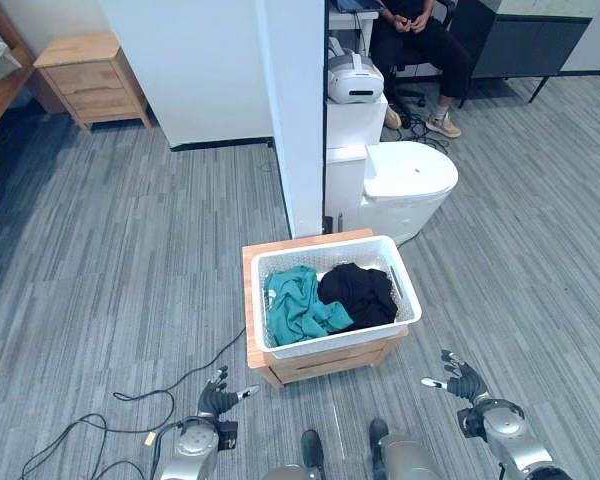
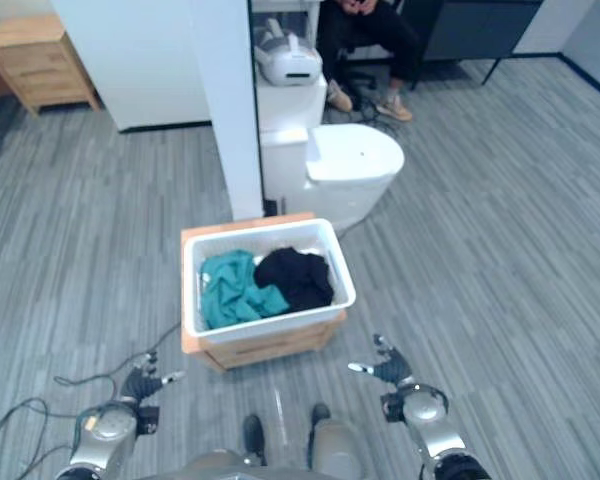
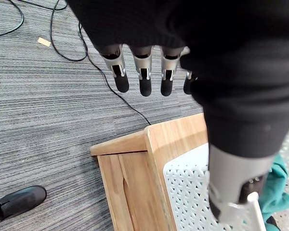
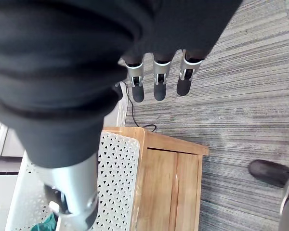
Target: Grab the laundry basket,head to the washer,open it,put in the laundry and shut it.
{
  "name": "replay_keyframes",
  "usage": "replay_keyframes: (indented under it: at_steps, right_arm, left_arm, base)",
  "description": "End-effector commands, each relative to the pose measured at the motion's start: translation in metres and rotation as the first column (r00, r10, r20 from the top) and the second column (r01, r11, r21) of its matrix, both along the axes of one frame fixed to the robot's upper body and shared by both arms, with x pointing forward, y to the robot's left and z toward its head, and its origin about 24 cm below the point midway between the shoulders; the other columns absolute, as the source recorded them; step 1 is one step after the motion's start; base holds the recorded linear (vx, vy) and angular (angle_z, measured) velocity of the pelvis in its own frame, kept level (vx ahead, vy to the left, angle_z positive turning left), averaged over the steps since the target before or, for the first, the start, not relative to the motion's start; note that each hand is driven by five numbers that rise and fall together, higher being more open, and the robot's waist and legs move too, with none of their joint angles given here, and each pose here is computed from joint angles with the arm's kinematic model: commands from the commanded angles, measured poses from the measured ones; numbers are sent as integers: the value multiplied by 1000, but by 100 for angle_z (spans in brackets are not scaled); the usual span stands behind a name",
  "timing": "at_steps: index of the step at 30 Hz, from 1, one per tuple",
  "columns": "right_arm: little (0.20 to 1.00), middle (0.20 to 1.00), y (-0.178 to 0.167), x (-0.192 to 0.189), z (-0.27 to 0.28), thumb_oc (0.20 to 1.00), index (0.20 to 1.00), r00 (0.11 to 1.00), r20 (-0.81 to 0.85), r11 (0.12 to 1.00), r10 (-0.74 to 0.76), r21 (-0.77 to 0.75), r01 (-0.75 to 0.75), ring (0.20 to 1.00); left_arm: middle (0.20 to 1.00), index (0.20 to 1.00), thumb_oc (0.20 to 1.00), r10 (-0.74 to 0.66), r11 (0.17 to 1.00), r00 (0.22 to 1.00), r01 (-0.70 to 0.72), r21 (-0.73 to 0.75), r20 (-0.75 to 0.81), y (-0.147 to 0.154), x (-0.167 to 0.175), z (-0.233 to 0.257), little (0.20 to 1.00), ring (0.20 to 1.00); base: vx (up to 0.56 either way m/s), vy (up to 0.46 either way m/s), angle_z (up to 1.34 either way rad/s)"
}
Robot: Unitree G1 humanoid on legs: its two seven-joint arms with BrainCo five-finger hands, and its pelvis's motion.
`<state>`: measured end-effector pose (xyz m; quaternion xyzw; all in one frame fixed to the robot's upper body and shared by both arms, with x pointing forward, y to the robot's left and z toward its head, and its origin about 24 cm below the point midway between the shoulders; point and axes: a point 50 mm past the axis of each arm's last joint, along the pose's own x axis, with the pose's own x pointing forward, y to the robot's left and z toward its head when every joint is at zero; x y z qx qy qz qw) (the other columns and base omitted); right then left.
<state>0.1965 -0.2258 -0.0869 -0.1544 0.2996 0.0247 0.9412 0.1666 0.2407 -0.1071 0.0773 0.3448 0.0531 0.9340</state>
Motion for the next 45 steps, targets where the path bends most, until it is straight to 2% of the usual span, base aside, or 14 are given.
replay_keyframes:
  at_steps: [1,9,10,15,17,22,26,32,33,34,35,36,41,45]
  right_arm:
    - [1000,1000,-7,19,22,1000,1000,992,118,997,43,-72,-34,1000]
    - [1000,1000,-10,40,49,1000,1000,967,225,984,117,-160,-82,1000]
    - [1000,1000,-4,54,59,1000,1000,955,271,984,123,-159,-82,1000]
    - [1000,1000,12,86,81,1000,1000,924,362,985,124,-158,-70,1000]
    - [1000,1000,14,94,85,1000,1000,918,380,986,111,-157,-54,1000]
    - [1000,1000,31,151,133,1000,1000,855,518,986,40,-158,50,1000]
    - [1000,1000,30,168,147,1000,1000,850,527,983,-14,-146,107,1000]
    - [1000,1000,40,187,158,1000,1000,873,487,979,-25,-164,119,1000]
    - [827,827,45,186,151,827,827,888,460,984,-28,-143,106,827]
    - [467,467,49,184,147,467,467,892,452,987,-20,-133,90,467]
    - [297,297,48,184,147,297,297,892,452,987,-20,-134,90,297]
    - [200,200,51,182,144,200,200,893,450,990,-17,-117,78,200]
    - [200,200,60,172,132,200,200,894,449,998,-5,-57,34,200]
    - [200,200,68,151,134,200,200,838,545,999,30,20,-49,200]
  left_arm:
    - [1000,1000,1000,-3,1000,991,0,21,131,5,15,19,1000,1000]
    - [1000,1000,1000,-2,995,960,-25,96,279,8,44,47,1000,1000]
    - [1000,1000,1000,-26,987,949,-26,158,314,7,60,57,1000,1000]
    - [1000,1000,1000,-39,968,929,-57,246,368,6,93,76,1000,1000]
    - [1000,1000,1000,-42,962,925,-65,266,378,7,100,80,1000,1000]
    - [1000,1000,1000,9,946,875,-164,279,485,2,151,119,1000,1000]
    - [1000,1000,1000,45,939,877,-201,280,478,5,166,127,1000,1000]
    - [1000,1000,1000,-51,923,919,-106,369,391,-10,186,132,1000,1000]
    - [1000,1000,1000,-97,929,918,-54,366,384,-24,189,132,1000,1000]
    - [812,812,812,-120,932,916,-30,362,383,-30,189,131,812,812]
    - [545,545,545,-120,932,916,-29,362,383,-30,189,131,545,545]
    - [200,200,200,-143,935,910,-5,356,389,-36,189,130,200,200]
    - [200,200,200,-196,947,882,57,316,428,-58,186,127,200,200]
    - [200,200,200,-216,964,822,95,248,527,-71,168,128,200,200]
  base:
    - [114,-151,36]
    - [81,-113,16]
    - [-22,-65,10]
    - [-46,-16,4]
    - [-145,-2,0]
    - [-267,6,-6]
    - [-104,-4,2]
    - [-25,-8,-1]
    - [0,0,0]
    - [12,-9,4]
    - [15,-3,6]
    - [22,-13,5]
    - [37,-18,6]
    - [53,-28,2]
